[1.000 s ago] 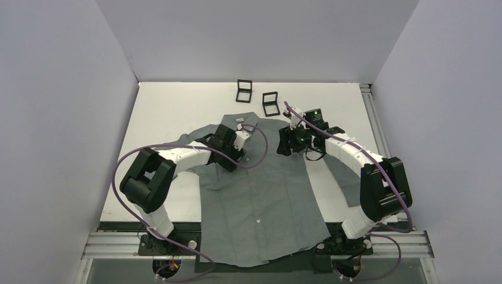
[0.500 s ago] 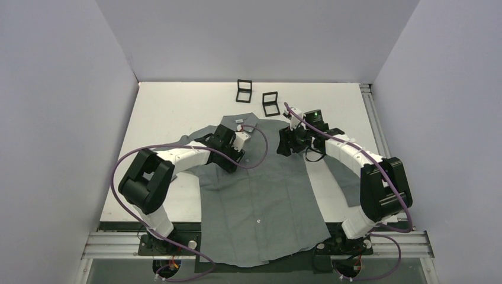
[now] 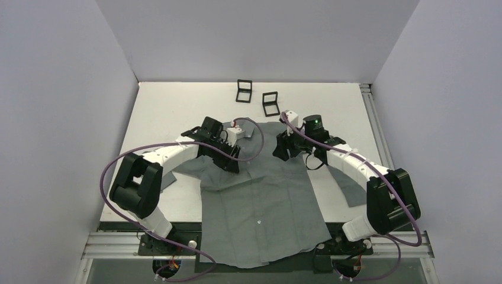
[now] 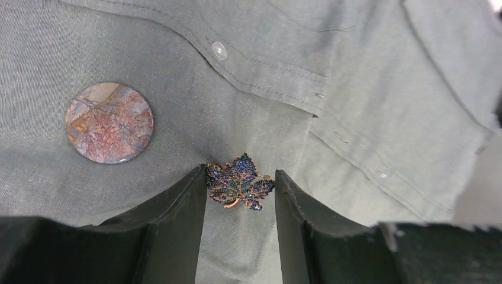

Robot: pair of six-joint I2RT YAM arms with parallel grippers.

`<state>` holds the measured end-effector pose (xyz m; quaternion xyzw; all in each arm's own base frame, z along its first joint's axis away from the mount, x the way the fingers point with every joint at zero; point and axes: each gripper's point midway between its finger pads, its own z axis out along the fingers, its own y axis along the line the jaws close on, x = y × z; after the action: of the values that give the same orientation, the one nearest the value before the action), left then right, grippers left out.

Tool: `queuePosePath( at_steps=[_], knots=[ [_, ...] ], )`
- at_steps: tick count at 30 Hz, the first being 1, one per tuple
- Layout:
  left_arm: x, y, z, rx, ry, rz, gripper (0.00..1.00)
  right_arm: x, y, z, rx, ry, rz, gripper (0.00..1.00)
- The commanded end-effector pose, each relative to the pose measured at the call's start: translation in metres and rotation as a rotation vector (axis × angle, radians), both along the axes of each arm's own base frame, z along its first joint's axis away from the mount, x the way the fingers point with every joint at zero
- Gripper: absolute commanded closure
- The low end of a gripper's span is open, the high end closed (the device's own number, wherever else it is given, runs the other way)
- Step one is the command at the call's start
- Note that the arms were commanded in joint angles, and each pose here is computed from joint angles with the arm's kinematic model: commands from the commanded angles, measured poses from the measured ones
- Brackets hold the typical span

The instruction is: Remove the brooch from the garment

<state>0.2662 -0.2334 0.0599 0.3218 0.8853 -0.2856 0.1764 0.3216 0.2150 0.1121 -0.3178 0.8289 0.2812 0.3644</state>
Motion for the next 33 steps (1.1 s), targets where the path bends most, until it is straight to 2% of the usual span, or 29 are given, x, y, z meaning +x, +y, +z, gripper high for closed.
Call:
queuePosePath(
  at_steps=[1, 8, 12, 19, 33],
  knots=[
    [-0.014, -0.017, 0.037, -0.212, 0.124, -0.075, 0.74, -0.009, 0.030, 0.031, 0.054, -0.206, 0.177, 0.48],
    [-0.022, -0.016, 0.041, -0.343, 0.293, -0.100, 0.74, -0.047, 0.065, 0.033, 0.038, -0.437, 0.435, 0.50],
    [-0.028, -0.016, 0.046, -0.426, 0.384, -0.125, 0.74, -0.061, 0.080, 0.032, 0.025, -0.505, 0.505, 0.51],
    [-0.048, -0.012, 0.048, -0.475, 0.487, -0.218, 0.74, -0.073, 0.100, 0.026, 0.024, -0.558, 0.587, 0.52],
    [-0.062, -0.011, 0.050, -0.494, 0.545, -0.281, 0.74, -0.098, 0.133, 0.025, 0.035, -0.579, 0.743, 0.56]
  ],
)
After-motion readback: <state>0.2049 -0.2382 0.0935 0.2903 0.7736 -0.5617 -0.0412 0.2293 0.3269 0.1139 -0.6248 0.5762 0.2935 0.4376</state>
